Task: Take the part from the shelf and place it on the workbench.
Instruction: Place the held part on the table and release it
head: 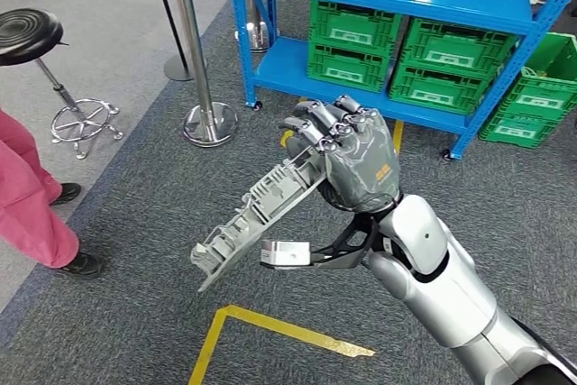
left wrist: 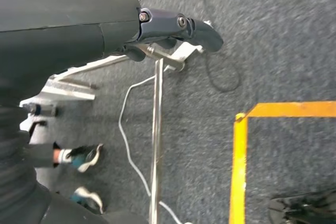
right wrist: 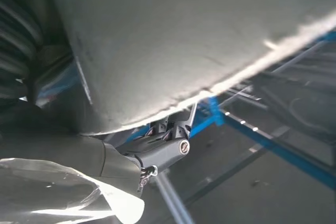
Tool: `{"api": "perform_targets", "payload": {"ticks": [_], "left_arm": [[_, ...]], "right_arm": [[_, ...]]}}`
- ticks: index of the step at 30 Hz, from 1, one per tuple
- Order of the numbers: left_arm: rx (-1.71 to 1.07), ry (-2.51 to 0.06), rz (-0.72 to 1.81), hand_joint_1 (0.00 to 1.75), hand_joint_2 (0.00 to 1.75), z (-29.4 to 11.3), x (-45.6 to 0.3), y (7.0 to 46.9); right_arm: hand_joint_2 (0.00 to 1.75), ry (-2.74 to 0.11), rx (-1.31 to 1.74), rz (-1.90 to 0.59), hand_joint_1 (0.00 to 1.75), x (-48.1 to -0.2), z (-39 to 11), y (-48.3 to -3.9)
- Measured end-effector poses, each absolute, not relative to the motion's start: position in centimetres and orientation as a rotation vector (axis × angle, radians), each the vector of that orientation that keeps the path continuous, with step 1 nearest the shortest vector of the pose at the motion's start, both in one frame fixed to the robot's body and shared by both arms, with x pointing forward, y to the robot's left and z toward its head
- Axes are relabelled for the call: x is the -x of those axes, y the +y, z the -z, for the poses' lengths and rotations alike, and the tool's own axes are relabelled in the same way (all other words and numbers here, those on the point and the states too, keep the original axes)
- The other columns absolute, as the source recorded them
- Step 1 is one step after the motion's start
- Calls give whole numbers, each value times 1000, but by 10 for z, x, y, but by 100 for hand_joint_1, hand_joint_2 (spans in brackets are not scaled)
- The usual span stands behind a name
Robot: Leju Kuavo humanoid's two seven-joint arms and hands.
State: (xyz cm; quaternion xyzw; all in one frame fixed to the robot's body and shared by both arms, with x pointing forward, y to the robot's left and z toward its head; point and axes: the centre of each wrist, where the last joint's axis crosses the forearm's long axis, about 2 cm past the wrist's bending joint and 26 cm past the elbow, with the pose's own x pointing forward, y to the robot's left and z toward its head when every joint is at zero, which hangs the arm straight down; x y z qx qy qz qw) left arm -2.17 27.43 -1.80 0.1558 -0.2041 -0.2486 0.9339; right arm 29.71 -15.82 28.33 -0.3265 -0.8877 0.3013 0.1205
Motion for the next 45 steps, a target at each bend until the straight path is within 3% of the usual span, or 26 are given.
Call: {"api": "perform_targets", "payload": {"ticks": [45], "left_arm": [[-298, -423, 512, 0, 175, 28, 20, 266]], "right_arm": [[175, -2597, 994, -874, 175, -299, -273, -161]]}}
